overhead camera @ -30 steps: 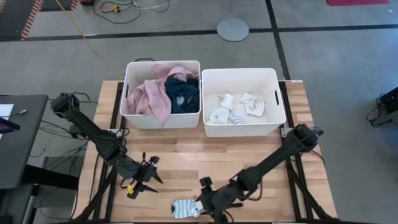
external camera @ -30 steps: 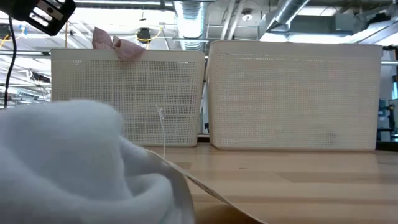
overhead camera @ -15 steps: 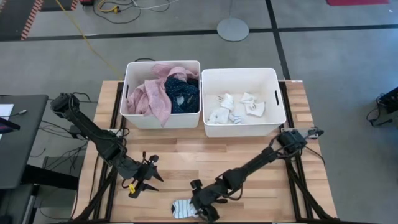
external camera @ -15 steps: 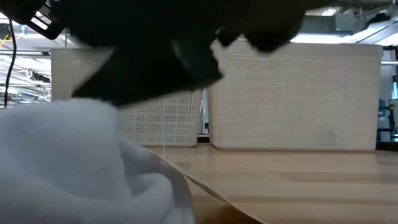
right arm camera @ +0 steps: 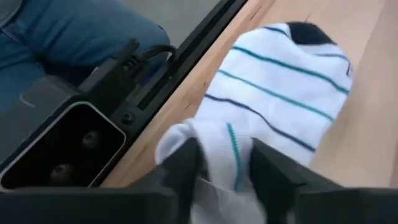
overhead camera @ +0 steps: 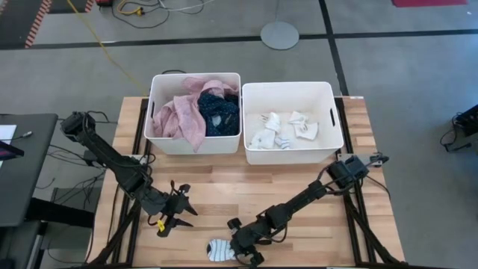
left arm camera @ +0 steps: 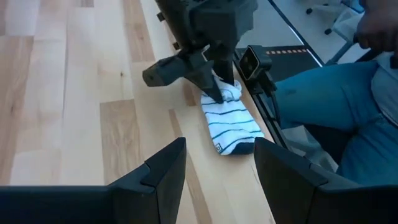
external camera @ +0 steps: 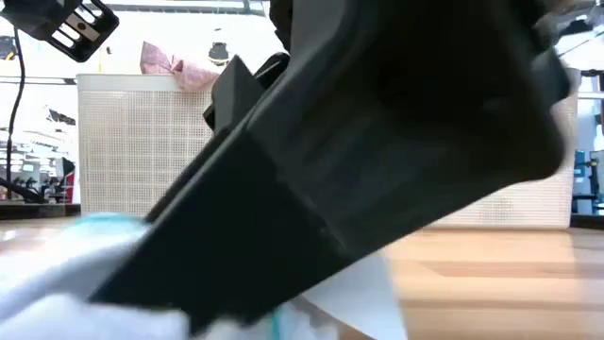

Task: Sort clothes
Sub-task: Put the blue sock into the right white laundry organizer

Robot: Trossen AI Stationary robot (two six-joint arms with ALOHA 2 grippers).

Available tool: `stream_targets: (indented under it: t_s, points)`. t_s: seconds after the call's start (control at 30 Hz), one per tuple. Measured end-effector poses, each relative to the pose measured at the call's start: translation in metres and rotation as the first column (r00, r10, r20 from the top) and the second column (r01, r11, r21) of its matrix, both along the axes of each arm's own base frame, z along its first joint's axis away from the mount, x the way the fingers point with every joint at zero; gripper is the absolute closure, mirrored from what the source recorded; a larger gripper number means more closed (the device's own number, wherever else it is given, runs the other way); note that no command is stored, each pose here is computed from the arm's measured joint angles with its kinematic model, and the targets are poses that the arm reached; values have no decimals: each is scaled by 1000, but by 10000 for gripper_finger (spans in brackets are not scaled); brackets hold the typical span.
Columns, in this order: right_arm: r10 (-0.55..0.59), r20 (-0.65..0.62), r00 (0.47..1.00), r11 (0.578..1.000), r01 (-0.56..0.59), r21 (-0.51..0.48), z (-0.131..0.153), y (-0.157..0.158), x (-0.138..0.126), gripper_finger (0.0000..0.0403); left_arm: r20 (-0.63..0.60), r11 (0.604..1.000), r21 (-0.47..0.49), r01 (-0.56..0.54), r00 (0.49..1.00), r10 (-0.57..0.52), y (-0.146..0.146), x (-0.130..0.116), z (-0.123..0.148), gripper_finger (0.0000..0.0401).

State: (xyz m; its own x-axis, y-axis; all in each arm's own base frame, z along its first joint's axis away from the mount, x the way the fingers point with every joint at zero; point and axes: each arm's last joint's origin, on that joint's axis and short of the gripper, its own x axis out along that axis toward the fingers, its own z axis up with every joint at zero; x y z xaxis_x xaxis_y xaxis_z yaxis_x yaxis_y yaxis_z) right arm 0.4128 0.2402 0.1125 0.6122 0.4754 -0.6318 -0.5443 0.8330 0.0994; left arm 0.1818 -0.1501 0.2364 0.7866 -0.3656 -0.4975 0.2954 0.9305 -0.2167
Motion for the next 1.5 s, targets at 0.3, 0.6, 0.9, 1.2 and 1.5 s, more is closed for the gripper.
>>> stream_targets:
  t_s: [0.3,0.6,0.9,1.2,1.5]
  points:
    - [43,24,999,998,-42,-47,2,-1,-1,389,-6,999,-13,-37,999,36,1,0,0,216]
    - [-24,16,1000,984,26,-174,15,-8,-7,401,-39,998,-25,-59,998,58,2,-1,-2,216]
    - [-135,210,968,900,209,-384,109,-20,-36,402,-34,997,-21,-69,997,68,2,-1,-2,216]
    - [-254,565,785,646,572,-505,210,-35,-86,403,-20,995,-8,-99,995,98,3,0,-2,216]
    - [-409,729,548,340,833,-436,279,-81,-125,403,2,996,31,-88,996,88,3,0,-2,216]
